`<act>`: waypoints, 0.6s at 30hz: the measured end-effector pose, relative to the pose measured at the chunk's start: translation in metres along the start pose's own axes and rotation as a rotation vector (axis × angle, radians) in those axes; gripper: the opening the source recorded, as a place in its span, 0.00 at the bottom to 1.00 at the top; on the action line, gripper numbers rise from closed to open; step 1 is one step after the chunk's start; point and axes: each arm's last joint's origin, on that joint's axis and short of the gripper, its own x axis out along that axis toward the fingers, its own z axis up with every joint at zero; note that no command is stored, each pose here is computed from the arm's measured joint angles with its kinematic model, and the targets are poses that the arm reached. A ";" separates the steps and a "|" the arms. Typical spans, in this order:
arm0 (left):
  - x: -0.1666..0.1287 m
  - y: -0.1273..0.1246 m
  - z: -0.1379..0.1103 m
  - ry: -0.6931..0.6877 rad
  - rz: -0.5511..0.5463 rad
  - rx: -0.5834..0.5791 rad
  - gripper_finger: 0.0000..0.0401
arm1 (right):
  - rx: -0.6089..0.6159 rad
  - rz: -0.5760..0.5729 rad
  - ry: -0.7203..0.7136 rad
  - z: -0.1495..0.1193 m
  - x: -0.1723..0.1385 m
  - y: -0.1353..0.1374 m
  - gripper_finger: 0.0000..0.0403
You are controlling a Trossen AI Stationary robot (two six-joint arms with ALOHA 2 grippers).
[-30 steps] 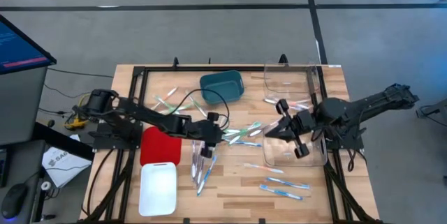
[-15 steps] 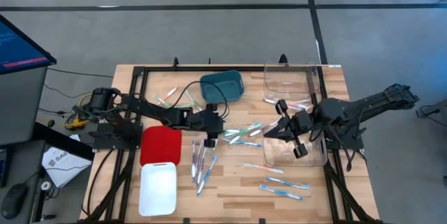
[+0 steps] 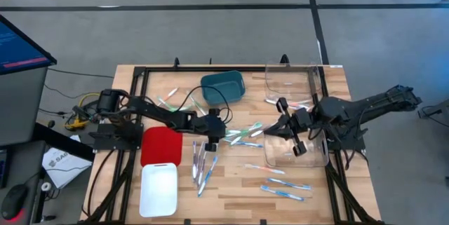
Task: Pick & Place Toothbrushes
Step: Put the green toothbrush into the white bin
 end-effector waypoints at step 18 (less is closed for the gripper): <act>0.012 0.011 -0.007 -0.007 -0.028 -0.061 0.45 | -0.001 -0.013 0.003 0.000 0.000 -0.003 0.00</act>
